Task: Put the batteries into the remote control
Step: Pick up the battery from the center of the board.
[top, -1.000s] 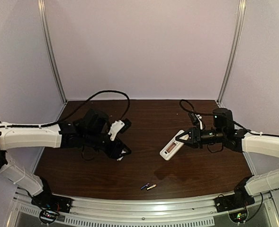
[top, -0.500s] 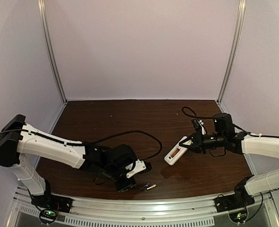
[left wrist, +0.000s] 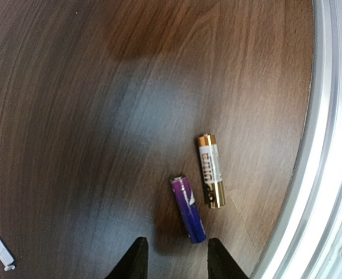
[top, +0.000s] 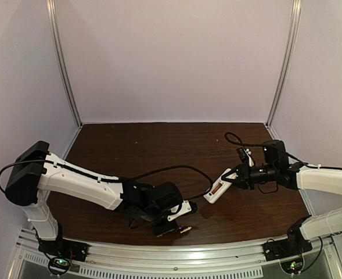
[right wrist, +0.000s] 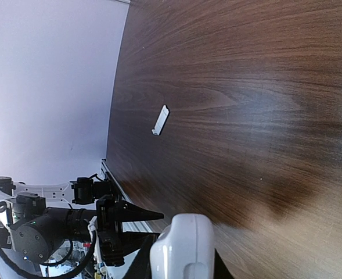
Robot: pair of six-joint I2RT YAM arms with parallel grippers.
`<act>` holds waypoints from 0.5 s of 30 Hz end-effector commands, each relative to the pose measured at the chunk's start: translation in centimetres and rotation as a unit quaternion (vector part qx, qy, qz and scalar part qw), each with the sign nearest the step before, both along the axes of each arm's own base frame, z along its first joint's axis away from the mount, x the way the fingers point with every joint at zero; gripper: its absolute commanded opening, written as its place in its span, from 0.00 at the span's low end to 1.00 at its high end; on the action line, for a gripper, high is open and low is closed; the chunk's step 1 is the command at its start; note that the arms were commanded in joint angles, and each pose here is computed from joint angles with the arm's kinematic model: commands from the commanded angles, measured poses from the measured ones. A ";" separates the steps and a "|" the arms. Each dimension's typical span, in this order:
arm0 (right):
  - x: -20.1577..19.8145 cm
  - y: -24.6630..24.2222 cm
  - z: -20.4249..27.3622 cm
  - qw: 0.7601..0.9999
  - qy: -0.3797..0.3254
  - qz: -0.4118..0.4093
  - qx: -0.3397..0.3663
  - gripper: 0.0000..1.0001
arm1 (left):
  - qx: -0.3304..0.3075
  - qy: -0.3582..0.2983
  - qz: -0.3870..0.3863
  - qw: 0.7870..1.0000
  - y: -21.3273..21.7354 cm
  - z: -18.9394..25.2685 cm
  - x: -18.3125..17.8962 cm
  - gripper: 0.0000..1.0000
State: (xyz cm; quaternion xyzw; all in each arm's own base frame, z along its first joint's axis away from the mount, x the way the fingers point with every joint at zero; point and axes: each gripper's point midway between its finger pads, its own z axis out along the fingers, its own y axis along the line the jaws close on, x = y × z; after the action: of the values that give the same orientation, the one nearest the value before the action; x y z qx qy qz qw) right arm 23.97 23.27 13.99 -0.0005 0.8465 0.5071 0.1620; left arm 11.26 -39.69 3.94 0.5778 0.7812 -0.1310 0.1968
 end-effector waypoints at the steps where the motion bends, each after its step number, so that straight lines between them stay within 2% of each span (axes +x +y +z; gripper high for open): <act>1: 0.0 -0.3 0.0 1.000 -0.012 0.002 0.000 0.00 | 0.003 -0.004 -0.015 1.000 -0.8 -0.1 -0.3 0.36; 15: 0.1 -0.5 -0.3 1.000 -0.009 0.002 -0.001 0.00 | 0.021 0.002 -0.019 1.000 -0.7 -1.7 -0.9 0.35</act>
State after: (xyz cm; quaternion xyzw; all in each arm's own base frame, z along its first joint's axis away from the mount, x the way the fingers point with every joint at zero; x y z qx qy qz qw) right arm 24.24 22.95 13.98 -0.0025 0.8463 0.5054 0.1685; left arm 10.58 -39.89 2.76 0.5901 0.7767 -0.1219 0.1835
